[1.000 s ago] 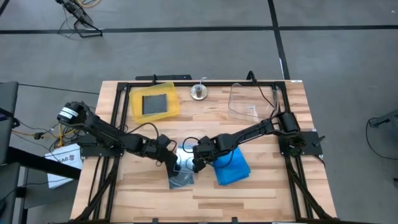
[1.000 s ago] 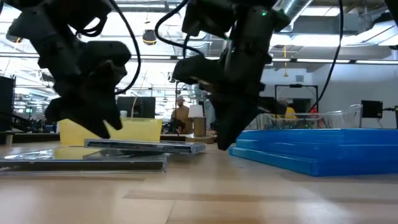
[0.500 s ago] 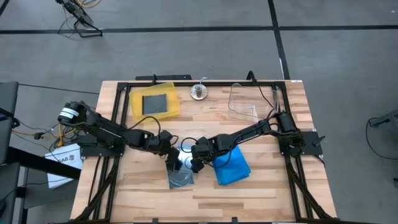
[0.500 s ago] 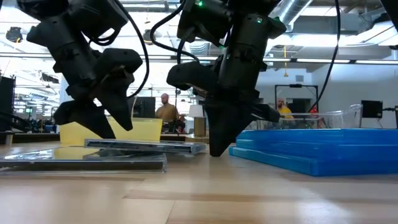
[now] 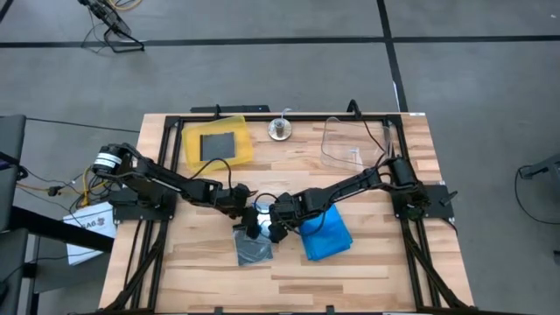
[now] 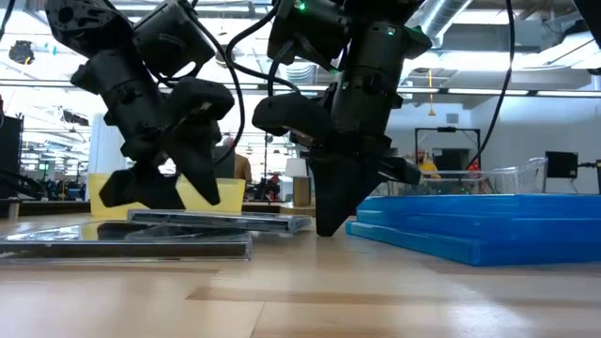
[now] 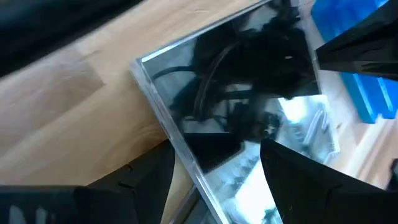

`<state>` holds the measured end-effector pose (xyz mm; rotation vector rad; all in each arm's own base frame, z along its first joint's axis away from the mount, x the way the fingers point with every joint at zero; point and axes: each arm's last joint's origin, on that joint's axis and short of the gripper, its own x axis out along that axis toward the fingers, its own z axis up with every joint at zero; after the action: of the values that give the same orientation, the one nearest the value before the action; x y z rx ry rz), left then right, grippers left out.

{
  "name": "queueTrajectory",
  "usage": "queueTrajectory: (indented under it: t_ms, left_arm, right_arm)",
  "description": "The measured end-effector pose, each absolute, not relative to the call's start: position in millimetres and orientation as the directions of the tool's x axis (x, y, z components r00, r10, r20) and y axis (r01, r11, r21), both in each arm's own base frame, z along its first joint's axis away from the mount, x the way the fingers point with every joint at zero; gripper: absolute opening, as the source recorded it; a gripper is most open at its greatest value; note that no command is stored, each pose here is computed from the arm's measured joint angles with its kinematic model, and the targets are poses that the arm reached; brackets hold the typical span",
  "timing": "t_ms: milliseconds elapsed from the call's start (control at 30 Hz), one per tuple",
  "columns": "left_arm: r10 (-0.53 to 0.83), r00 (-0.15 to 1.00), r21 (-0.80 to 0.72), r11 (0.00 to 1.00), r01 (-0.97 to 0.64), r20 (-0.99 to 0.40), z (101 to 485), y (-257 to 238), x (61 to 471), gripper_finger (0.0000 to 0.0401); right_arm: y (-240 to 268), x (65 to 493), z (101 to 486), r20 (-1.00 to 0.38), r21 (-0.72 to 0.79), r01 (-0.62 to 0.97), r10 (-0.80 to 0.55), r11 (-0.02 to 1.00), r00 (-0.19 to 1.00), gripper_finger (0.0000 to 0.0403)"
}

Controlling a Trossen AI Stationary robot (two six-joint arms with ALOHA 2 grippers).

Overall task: Pick & place jewel cases by type
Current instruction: Put the black CD case into the yellow bin

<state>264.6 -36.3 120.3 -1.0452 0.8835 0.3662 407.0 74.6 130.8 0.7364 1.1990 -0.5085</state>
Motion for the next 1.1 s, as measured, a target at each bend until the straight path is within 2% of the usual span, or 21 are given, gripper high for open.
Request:
queueTrajectory:
  t_ms: [433, 567, 733, 900, 1100]
  left_arm:
    - [-0.25, 0.722, -0.743, 0.428, -0.515, -0.645, 130, -41, 277, 0.0234]
    - [-0.261, 0.762, -0.781, 0.419, -0.463, -0.593, 136, -41, 281, 0.0233]
    - [-0.261, 0.763, -0.782, 0.418, -0.463, -0.592, 140, -41, 279, 0.0226]
    - [-0.26, 0.759, -0.778, 0.419, -0.468, -0.597, 144, -40, 276, 0.0188]
    - [-0.254, 0.714, -0.738, 0.431, -0.52, -0.652, 142, -39, 270, 0.0113]
  right_arm:
    - [73, 411, 130, -0.94, 0.253, 0.703, -0.004, 0.664, 0.342, 0.0]
    - [70, 415, 131, -0.928, 0.278, 0.7, -0.005, 0.658, 0.373, 0.0]
    - [69, 418, 131, -0.918, 0.297, 0.696, -0.004, 0.654, 0.396, 0.0]
    - [69, 420, 132, -0.908, 0.326, 0.685, 0.015, 0.652, 0.418, 0.0]
    - [69, 420, 132, -0.912, 0.338, 0.679, 0.049, 0.652, 0.408, 0.0]
